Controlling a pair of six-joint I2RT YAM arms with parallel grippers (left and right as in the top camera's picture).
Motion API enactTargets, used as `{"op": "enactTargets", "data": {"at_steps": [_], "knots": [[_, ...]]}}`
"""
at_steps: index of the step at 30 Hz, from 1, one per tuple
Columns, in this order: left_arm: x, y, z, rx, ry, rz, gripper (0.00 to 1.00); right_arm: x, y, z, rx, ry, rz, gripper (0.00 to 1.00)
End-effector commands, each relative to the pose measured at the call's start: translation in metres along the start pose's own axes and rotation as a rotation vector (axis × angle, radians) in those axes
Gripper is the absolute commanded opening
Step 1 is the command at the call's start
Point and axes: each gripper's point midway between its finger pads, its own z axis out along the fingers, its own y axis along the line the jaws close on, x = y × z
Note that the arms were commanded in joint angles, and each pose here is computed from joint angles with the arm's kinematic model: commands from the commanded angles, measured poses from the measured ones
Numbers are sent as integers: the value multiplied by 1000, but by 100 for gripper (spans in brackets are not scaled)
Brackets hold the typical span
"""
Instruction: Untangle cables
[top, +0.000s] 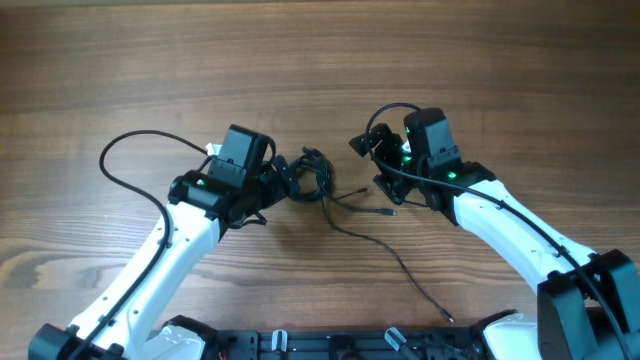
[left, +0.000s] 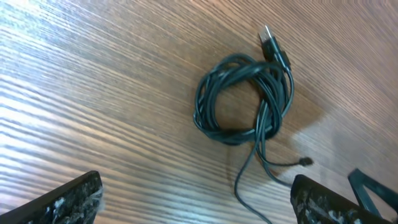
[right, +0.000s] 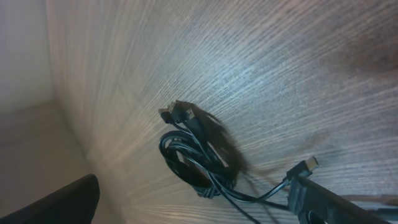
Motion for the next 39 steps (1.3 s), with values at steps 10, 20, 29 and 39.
{"op": "enactTargets", "data": {"at_steps": [10,20,29,39], "knots": [[18,-2,33,-78,62,-369,100,-39,53,-11,-174,-204,-264,100],[29,-30,36,-7,56,-293,99,-74,111,-45,-290,-357,-476,100],[36,-20,55,-79,79,-468,85,-40,132,-64,-344,-192,-587,100],[49,0,84,-204,106,-574,76,-29,88,-61,-170,-115,-580,100]]}}
